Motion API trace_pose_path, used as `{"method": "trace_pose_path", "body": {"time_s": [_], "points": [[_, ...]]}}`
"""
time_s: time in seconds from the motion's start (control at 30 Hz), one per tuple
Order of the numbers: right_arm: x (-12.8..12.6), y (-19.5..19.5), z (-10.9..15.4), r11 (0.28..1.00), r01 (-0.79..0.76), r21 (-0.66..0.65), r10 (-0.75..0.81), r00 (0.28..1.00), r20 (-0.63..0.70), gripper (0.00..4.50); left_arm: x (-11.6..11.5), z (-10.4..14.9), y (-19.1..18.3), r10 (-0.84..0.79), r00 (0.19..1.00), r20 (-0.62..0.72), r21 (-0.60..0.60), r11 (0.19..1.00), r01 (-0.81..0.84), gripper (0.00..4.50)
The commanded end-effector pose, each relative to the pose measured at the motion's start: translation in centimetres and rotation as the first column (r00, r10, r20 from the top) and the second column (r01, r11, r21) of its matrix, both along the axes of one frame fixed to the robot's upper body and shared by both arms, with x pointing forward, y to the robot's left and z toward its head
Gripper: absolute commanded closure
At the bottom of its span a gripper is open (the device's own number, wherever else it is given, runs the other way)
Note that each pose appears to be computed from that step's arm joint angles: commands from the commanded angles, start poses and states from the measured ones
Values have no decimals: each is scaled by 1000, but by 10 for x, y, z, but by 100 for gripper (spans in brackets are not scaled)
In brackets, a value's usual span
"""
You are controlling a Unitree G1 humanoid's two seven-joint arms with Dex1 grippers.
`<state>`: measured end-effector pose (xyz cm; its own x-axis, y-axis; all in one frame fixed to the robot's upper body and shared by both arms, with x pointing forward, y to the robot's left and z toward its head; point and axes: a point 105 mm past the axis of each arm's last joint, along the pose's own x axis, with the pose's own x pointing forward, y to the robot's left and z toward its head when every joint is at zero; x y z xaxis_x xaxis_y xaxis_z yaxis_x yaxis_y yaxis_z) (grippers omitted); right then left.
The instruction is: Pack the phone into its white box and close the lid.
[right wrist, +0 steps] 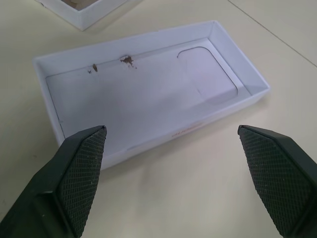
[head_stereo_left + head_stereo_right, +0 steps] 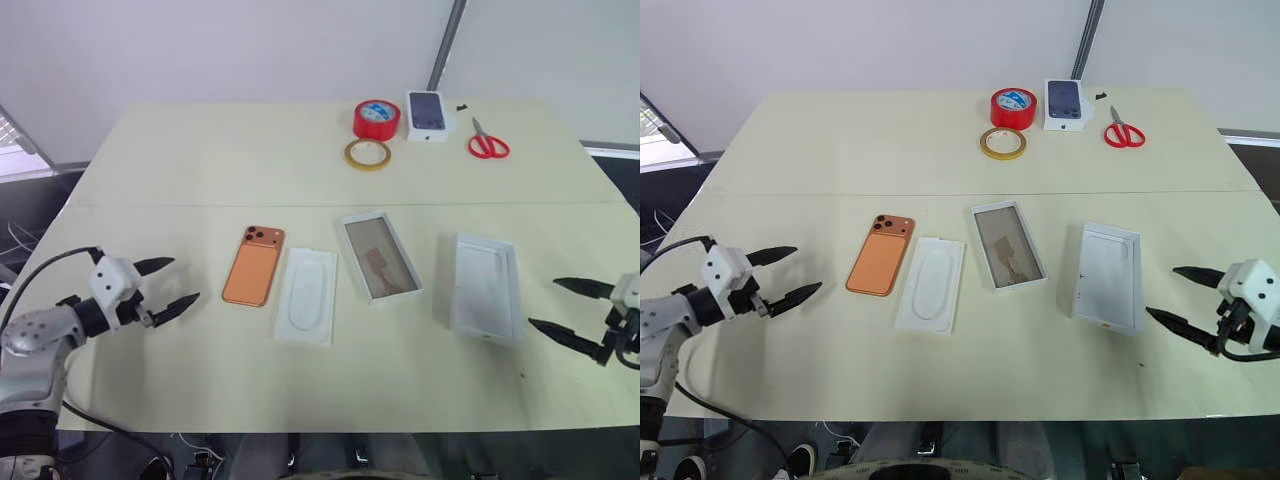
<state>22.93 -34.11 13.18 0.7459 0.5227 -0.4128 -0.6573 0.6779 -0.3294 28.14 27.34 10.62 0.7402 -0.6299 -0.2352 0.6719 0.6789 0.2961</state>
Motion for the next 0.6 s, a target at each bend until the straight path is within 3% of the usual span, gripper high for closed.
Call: {"method": "trace_pose_path", "body": {"time_s": [0.03, 0.2, 0.33, 0.4, 0.47, 0.6], "points": [[8, 12, 16, 998, -52, -38, 54, 997, 54, 5, 1, 14, -15, -7, 1000, -25, -43, 999, 6, 2], [24, 79, 28, 969, -247, 8, 245, 964, 105, 5, -10, 29, -67, -163, 968, -191, -259, 960, 110, 2], [28, 132, 27, 923, -384, -5, 381, 913, 144, 5, -18, 10, -88, -176, 912, -370, -260, 962, 80, 2], [33, 146, 32, 907, -420, 0, 415, 895, 161, 5, -25, 3, -97, -196, 862, -468, -305, 951, 51, 2], [38, 158, 32, 890, -455, 17, 446, 879, 168, 5, -36, -3, -107, -263, 753, -604, -378, 926, 20, 2], [48, 162, 21, 883, -470, -13, 466, 871, 157, 5, -43, -3, -121, -329, 636, -698, -428, 904, -2, 2]]}}
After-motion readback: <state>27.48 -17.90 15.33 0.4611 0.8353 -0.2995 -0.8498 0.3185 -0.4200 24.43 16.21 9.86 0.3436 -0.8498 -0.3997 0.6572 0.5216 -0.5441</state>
